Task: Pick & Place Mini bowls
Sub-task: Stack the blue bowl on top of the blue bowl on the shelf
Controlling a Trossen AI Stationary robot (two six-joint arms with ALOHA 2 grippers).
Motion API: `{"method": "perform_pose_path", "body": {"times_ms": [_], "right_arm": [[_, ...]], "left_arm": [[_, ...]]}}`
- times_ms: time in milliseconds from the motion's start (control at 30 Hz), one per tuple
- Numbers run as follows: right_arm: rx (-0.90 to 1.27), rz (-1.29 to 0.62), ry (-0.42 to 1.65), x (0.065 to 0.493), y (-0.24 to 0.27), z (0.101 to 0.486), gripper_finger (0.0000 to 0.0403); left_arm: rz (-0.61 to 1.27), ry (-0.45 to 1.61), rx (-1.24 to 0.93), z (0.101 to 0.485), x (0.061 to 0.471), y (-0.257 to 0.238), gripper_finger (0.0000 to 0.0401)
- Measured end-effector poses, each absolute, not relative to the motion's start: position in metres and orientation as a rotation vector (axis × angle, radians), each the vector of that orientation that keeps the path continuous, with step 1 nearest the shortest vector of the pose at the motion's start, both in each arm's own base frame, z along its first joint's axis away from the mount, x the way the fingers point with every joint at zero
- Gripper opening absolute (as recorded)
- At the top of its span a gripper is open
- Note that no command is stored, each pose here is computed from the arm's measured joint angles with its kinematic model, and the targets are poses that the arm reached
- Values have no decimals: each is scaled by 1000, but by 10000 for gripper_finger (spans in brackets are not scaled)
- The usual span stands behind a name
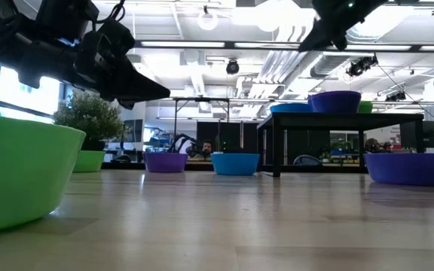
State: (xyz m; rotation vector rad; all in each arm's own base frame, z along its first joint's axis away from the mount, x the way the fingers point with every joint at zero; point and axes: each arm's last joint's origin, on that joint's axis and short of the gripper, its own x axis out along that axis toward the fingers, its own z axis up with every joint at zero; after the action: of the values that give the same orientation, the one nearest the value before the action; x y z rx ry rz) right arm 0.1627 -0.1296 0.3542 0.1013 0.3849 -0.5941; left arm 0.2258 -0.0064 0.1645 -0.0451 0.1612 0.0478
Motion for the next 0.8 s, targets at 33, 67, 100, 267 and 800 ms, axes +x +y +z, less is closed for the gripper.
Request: {"method": "perform_pose_path", "body": {"times_ms": [33, 67, 100, 267, 800], "right_arm": [[92, -574, 356, 162, -123, 351, 3], [83, -552, 326, 162, -117, 348, 2], [76, -532, 298, 161, -110, 345, 1], [39, -421, 184, 158, -83, 332, 1], [-46, -201, 52, 163, -34, 297, 1]], "left_arm": [[48, 162, -45, 164, 226, -6, 2], [48, 161, -45, 164, 226, -6, 2], [48, 161, -45, 164, 226, -6, 2], [49, 161, -45, 165, 226, -6, 2], [49, 160, -45, 165, 226, -6, 2]]}}
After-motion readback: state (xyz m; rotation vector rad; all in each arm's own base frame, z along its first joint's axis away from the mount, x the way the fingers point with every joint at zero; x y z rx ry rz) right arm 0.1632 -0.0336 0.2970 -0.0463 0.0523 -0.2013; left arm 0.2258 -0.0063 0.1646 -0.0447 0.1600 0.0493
